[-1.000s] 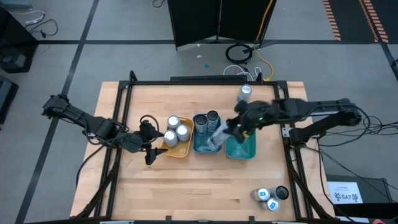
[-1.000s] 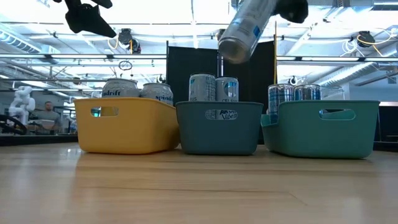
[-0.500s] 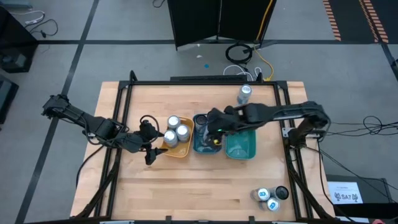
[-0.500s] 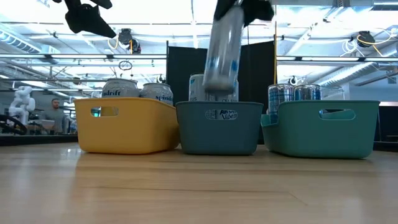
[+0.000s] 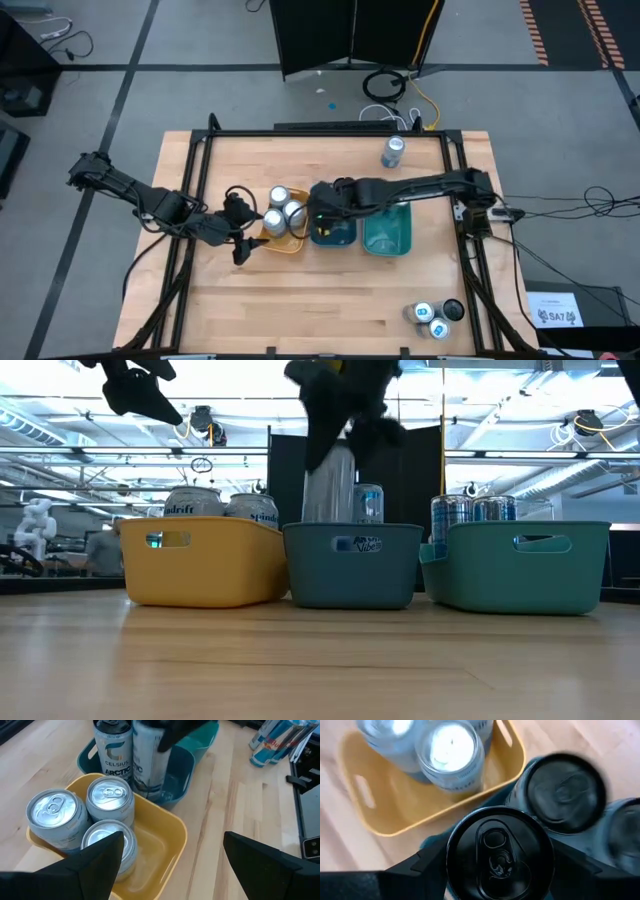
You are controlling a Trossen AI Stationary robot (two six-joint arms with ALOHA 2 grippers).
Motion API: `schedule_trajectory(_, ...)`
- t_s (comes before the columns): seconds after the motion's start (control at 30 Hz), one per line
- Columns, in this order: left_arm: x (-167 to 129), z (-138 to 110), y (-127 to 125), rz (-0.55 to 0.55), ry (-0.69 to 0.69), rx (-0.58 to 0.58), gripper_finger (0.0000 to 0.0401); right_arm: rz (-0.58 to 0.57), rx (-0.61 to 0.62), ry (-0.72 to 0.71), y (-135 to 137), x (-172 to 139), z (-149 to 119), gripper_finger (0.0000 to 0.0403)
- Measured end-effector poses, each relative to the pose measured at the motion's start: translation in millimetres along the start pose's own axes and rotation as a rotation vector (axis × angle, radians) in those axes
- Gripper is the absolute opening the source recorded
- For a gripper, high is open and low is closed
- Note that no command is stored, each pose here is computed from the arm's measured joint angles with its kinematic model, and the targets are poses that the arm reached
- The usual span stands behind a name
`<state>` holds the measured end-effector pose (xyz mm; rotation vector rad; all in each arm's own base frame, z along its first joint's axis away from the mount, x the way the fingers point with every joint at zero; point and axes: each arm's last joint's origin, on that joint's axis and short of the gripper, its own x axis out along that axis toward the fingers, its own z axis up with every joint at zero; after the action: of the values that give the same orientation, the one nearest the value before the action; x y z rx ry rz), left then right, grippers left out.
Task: Sort soda cans
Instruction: Put the white-blue soda can into the blue bin
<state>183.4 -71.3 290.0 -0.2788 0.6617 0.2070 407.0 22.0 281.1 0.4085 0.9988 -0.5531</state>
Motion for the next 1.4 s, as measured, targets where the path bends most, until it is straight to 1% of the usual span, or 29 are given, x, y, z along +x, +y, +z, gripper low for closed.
schedule_trajectory(0.1,0,0,0,0.003,0.004,0.002,0.0350,-0.020,0.001,0.026,3,15,-3,0.0250)
schedule_trajectory(0.2,0,0,0,0.003,0.005,0.003,0.0350,-0.007,0.013,0.008,6,18,-1,0.0251)
schedule_trajectory(0.37,0,0,0,0.003,0.005,0.003,0.0350,-0.007,0.032,0.008,6,20,-1,0.0258)
schedule_trajectory(0.67,0,0,0,0.003,0.005,0.003,0.0350,-0.001,0.038,-0.001,7,20,0,0.0302)
schedule_trajectory(0.9,0,0,0,0.003,0.005,0.003,0.0350,-0.002,0.030,0.000,7,20,-1,0.0302)
schedule_trajectory(1.13,0,0,0,0.002,0.005,0.003,0.0350,0.007,0.015,-0.011,5,12,1,0.0302)
schedule_trajectory(1.4,0,0,0,0.002,0.005,0.003,0.0350,0.044,0.031,-0.069,-1,-14,7,0.0302)
